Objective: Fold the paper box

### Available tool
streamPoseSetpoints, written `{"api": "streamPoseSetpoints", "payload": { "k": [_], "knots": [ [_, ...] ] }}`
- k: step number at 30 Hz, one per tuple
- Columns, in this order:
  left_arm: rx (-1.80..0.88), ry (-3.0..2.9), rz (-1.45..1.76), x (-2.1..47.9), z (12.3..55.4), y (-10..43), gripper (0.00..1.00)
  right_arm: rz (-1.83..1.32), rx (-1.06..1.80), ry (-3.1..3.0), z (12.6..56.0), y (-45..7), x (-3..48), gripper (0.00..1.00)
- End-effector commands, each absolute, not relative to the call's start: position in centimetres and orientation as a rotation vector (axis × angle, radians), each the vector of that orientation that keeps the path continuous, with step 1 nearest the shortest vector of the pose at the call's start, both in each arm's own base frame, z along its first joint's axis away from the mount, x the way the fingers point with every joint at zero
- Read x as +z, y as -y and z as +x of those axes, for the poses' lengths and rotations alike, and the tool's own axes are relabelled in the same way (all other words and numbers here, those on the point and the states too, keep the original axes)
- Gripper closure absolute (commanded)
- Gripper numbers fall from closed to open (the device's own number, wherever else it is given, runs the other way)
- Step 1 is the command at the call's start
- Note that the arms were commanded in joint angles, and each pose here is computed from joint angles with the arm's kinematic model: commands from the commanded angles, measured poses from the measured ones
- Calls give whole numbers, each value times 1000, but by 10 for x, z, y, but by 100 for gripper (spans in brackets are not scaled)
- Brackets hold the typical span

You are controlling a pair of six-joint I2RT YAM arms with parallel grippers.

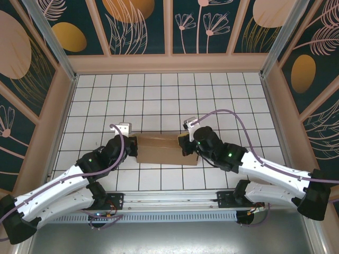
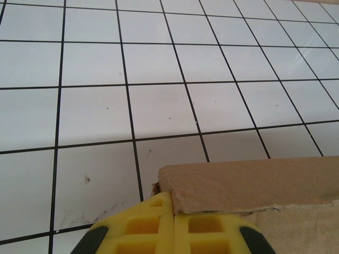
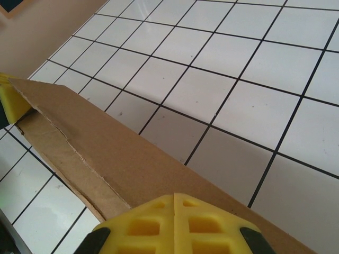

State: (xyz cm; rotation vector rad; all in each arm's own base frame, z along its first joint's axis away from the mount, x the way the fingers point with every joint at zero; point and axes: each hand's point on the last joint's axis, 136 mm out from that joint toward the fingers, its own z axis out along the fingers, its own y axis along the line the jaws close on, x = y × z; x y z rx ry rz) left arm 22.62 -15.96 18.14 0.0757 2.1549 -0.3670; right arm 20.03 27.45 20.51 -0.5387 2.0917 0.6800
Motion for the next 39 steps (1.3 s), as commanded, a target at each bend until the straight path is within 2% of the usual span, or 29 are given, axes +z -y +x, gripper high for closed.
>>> {"api": "streamPoseSetpoints", "payload": {
  "k": [1,4,8,17,24,28,39],
  "knots": [
    [-438,-2125,62,194,224,165,85,-514,631,-2143,197,-268,183,100],
    [-465,-2103,51,205,222,163,74,-500,625,-2137,198,-268,182,100],
    [-516,-2096,33,210,217,162,67,-484,617,-2121,197,-269,183,100],
    [-590,-2034,-35,236,208,149,71,-486,558,-2125,197,-269,172,100],
    [-473,-1997,-117,255,218,130,72,-574,478,-2159,186,-274,148,100],
    [-470,-2024,-119,240,223,139,67,-594,452,-2172,182,-274,139,100],
    [-440,-2176,-197,154,221,143,70,-592,456,-2168,180,-270,138,100]
  ]
}}
